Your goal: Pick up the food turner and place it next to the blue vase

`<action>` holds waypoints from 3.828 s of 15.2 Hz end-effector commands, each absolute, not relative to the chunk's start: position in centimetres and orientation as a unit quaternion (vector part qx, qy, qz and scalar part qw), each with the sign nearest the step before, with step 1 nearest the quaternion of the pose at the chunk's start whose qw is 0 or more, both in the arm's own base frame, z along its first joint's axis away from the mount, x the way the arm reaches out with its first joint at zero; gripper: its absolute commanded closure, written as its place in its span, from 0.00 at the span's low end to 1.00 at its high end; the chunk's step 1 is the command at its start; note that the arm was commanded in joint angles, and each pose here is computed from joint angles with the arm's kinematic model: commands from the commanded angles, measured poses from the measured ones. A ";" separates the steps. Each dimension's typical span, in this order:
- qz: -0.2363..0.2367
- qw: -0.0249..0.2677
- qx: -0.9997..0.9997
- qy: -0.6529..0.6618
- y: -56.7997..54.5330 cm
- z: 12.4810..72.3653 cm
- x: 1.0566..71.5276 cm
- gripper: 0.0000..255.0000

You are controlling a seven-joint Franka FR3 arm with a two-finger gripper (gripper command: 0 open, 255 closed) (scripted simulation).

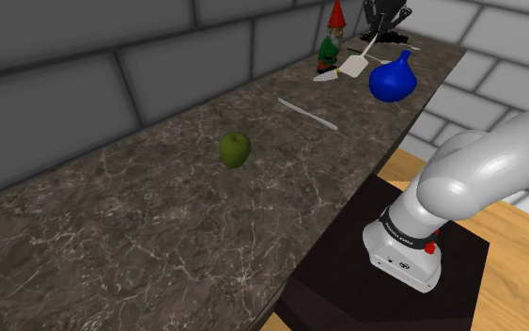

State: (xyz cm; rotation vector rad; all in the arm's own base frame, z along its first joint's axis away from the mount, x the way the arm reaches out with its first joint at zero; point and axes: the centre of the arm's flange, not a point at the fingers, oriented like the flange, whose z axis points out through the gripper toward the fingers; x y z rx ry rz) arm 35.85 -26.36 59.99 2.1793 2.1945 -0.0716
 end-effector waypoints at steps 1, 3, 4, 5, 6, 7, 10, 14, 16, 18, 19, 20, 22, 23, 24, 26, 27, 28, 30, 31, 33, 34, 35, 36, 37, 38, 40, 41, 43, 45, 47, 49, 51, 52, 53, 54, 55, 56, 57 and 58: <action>-0.023 0.024 0.704 0.709 -27.7 60.1 33.4 1.00; -0.023 0.024 0.704 0.709 -29.0 60.1 31.1 1.00; -0.023 0.024 0.704 0.709 -29.7 60.1 30.0 1.00; -0.023 0.024 0.704 0.709 -30.4 60.1 28.8 1.00; -0.023 0.024 0.704 0.709 -31.0 60.1 27.7 1.00; -0.023 0.024 0.704 0.709 -31.7 60.1 26.6 1.00; -0.023 0.024 0.704 0.709 -33.7 60.1 23.2 1.00; -0.023 0.024 0.704 0.709 -35.9 59.6 19.5 1.00; -0.023 0.024 0.704 0.709 -35.9 58.5 19.5 1.00; -0.023 0.024 0.704 0.709 -35.9 57.4 19.5 1.00; -0.023 0.024 0.704 0.709 -35.9 56.9 19.5 1.00; -0.023 0.024 0.704 0.709 -35.9 56.4 19.5 1.00; -0.023 0.024 0.704 0.709 -35.9 55.3 19.5 1.00; -0.023 0.024 0.704 0.709 -35.9 54.8 19.5 1.00; -0.023 0.024 0.704 0.709 -35.9 54.3 19.5 1.00; -0.023 0.024 0.704 0.709 -35.9 53.2 19.5 1.00; -0.023 0.024 0.704 0.709 -35.9 52.7 19.5 1.00; -0.023 0.024 0.704 0.709 -35.9 52.2 19.5 1.00; -0.023 0.024 0.704 0.709 -35.9 51.1 19.5 1.00; -0.023 0.024 0.704 0.709 -35.9 50.6 19.5 1.00; -0.023 0.024 0.704 0.709 -35.9 49.5 19.5 1.00; -0.023 0.024 0.704 0.709 -35.9 49.0 19.5 1.00; -0.023 0.024 0.704 0.709 -35.9 48.5 19.5 1.00; -0.023 0.024 0.704 0.709 -35.9 47.9 19.5 1.00; -0.023 0.024 0.704 0.709 -35.9 47.4 19.5 1.00; -0.023 0.024 0.704 0.709 -35.9 46.9 19.5 1.00; -0.023 0.024 0.704 0.709 -35.9 45.8 19.5 1.00; -0.023 0.024 0.704 0.709 -35.9 45.3 19.5 1.00; -0.023 0.024 0.704 0.709 -35.9 44.2 19.5 1.00; -0.023 0.024 0.704 0.709 -35.9 43.2 19.5 1.00; -0.023 0.024 0.704 0.709 -35.9 42.1 19.5 1.00; -0.023 0.024 0.704 0.709 -35.9 41.1 19.5 1.00; -0.023 0.024 0.704 0.709 -35.9 40.0 19.5 1.00; -0.023 0.024 0.704 0.709 -35.9 39.5 19.5 1.00; -0.023 0.024 0.704 0.709 -35.9 39.0 19.5 1.00; -0.023 0.024 0.704 0.709 -35.9 38.4 19.5 1.00; -0.023 0.024 0.704 0.709 -35.9 37.9 19.5 1.00; -0.023 0.024 0.704 0.709 -35.9 37.4 19.5 1.00; -0.023 0.024 0.704 0.709 -35.9 36.8 19.5 1.00; -0.023 0.024 0.704 0.709 -35.9 36.3 19.5 1.00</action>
